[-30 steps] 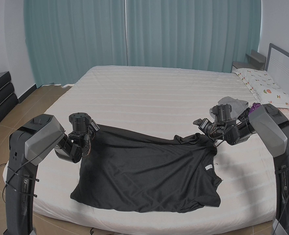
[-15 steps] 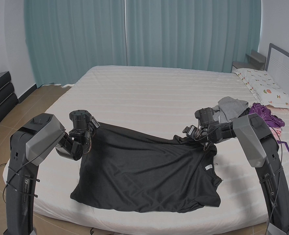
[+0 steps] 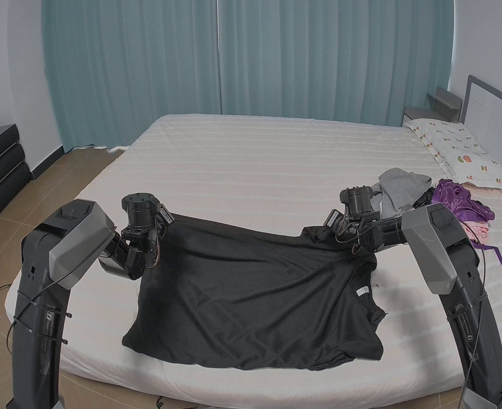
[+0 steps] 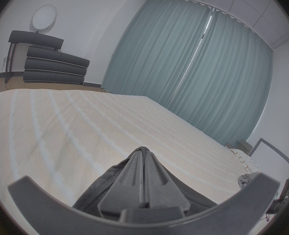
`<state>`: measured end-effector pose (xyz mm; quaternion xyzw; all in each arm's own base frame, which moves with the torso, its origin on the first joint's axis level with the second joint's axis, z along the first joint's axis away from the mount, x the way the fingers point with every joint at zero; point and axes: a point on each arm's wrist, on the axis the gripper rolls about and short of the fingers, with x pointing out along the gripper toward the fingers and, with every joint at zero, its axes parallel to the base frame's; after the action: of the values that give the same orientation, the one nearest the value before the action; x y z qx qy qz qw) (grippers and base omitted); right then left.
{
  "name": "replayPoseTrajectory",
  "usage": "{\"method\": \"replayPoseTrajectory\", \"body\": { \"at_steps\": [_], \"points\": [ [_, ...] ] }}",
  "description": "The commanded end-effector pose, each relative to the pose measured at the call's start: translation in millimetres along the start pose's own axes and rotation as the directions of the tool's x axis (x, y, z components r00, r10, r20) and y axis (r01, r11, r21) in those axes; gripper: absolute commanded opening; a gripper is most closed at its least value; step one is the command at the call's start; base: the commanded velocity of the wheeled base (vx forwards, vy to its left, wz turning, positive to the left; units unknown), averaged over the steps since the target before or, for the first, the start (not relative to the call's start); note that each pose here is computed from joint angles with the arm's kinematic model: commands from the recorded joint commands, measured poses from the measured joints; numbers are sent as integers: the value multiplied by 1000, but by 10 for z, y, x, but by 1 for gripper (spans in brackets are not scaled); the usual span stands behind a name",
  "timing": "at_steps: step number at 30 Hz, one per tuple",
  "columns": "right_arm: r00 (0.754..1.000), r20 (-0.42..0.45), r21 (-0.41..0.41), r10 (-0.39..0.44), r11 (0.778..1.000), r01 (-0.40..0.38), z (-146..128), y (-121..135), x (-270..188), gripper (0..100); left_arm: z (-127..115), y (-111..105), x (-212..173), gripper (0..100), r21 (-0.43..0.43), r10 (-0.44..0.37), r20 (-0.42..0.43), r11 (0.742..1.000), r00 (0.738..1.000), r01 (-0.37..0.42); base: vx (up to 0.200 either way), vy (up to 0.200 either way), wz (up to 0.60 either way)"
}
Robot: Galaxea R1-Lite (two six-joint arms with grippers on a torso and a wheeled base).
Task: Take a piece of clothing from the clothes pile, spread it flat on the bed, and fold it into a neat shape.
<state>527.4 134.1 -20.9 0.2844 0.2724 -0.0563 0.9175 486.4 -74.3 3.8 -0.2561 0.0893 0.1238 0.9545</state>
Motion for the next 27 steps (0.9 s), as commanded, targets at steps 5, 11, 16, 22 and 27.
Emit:
{"method": "replayPoseTrajectory", "body": {
  "at_steps": [5, 11, 16, 22, 27],
  "points": [
    [978, 184, 1, 96, 995, -98, 282, 26, -12, 0, -205, 120, 271, 0, -9, 11, 20, 1000, 1000, -10, 0, 0, 0],
    [964, 237, -59, 122, 992, -111, 125, -53, 131, 0, -248, 140, 404, 0, -22, 21, 62, 1000, 998, -20, 0, 0, 0],
    [968, 224, -93, 116, 991, -97, -11, -91, 199, 100, -349, 175, 433, 100, -12, 34, 40, 999, 999, -34, 0, 0, 0],
    [956, 261, -76, 132, 990, -116, 170, -2, 91, 100, -264, 179, 423, 100, -29, 79, 88, 997, 993, -77, 0, 0, 0],
    [964, 244, -29, 111, 994, -107, 305, -15, -119, 100, -139, 239, 345, 100, -26, 108, 82, 994, 991, -106, 0, 0, 0]
  ]
}}
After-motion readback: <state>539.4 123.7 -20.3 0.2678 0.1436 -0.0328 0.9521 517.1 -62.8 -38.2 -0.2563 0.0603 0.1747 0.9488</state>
